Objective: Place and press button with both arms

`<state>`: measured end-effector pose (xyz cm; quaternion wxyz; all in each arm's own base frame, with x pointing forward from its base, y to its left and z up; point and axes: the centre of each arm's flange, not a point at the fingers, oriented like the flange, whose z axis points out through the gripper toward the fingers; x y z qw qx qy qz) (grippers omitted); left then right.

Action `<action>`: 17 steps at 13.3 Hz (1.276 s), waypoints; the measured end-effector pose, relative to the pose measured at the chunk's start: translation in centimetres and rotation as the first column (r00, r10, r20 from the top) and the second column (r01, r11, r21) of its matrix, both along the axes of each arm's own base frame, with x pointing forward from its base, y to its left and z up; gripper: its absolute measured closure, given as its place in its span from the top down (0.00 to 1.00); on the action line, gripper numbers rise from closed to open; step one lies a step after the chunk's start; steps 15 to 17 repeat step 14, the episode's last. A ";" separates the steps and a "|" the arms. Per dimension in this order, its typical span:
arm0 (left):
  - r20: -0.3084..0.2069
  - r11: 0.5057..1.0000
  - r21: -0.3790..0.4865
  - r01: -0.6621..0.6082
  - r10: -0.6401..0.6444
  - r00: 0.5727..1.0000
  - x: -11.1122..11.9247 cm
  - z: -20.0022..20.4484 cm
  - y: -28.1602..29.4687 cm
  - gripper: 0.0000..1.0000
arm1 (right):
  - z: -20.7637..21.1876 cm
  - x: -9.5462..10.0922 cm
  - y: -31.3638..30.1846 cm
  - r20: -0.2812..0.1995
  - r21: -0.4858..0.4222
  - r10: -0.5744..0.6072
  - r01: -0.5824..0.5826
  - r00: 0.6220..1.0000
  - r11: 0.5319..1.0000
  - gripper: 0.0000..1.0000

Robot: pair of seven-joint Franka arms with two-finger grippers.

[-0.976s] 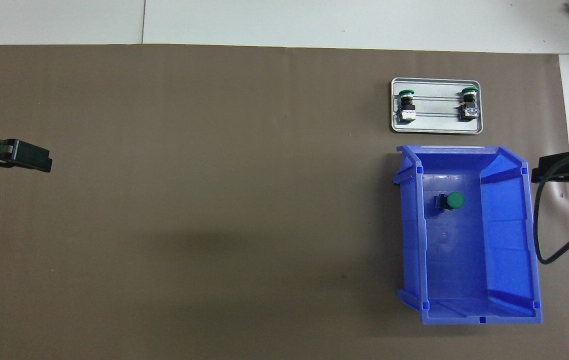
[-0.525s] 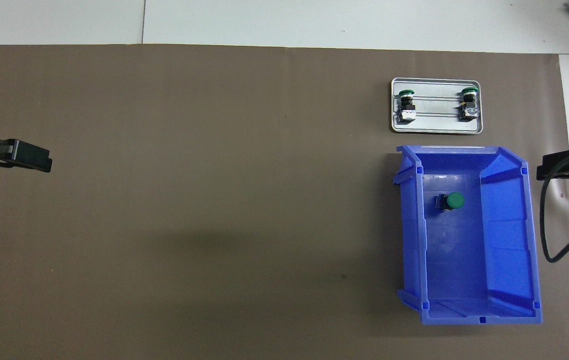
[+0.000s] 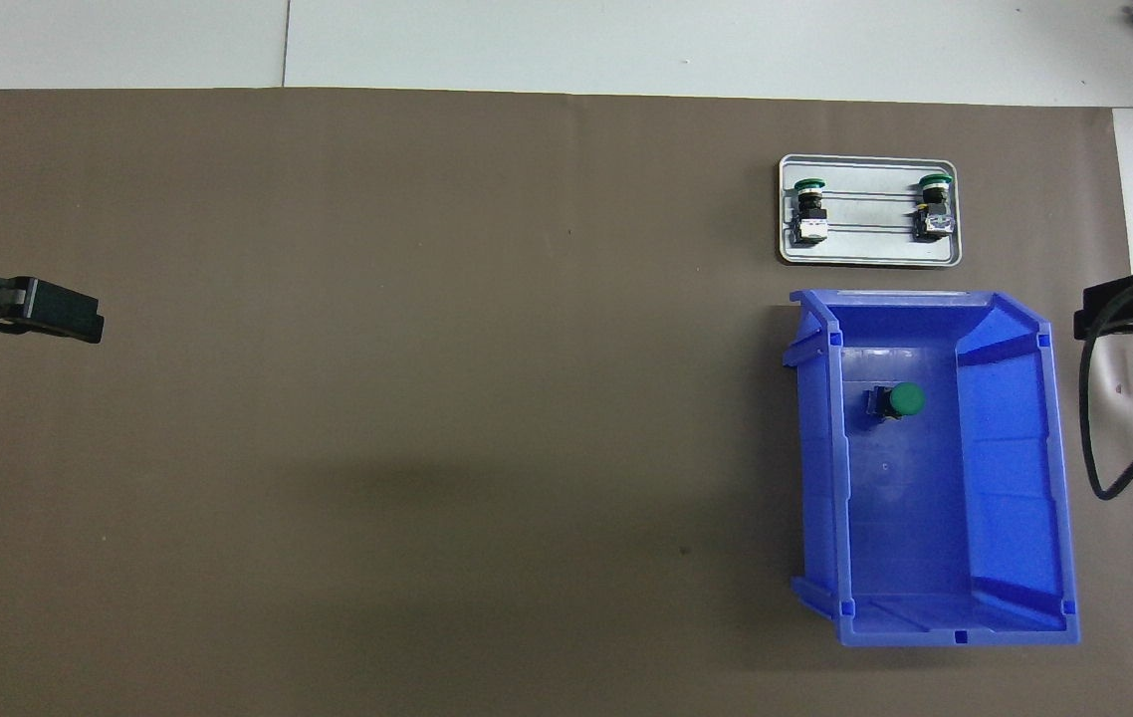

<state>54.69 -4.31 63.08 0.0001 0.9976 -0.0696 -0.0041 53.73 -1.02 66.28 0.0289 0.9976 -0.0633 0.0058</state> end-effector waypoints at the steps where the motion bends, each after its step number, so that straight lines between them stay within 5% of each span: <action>1: 0.000 1.000 0.000 0.000 0.000 1.000 0.0 0.0 0.0 1.00 | -0.2 0.1 -0.1 -0.003 0.000 -0.001 0.001 1.000 1.000 1.00; 17: 0.000 1.000 0.000 0.000 0.000 1.000 0.0 0.0 0.0 1.00 | -2.4 0.9 0.6 -0.013 0.024 0.005 -0.005 1.000 1.000 1.00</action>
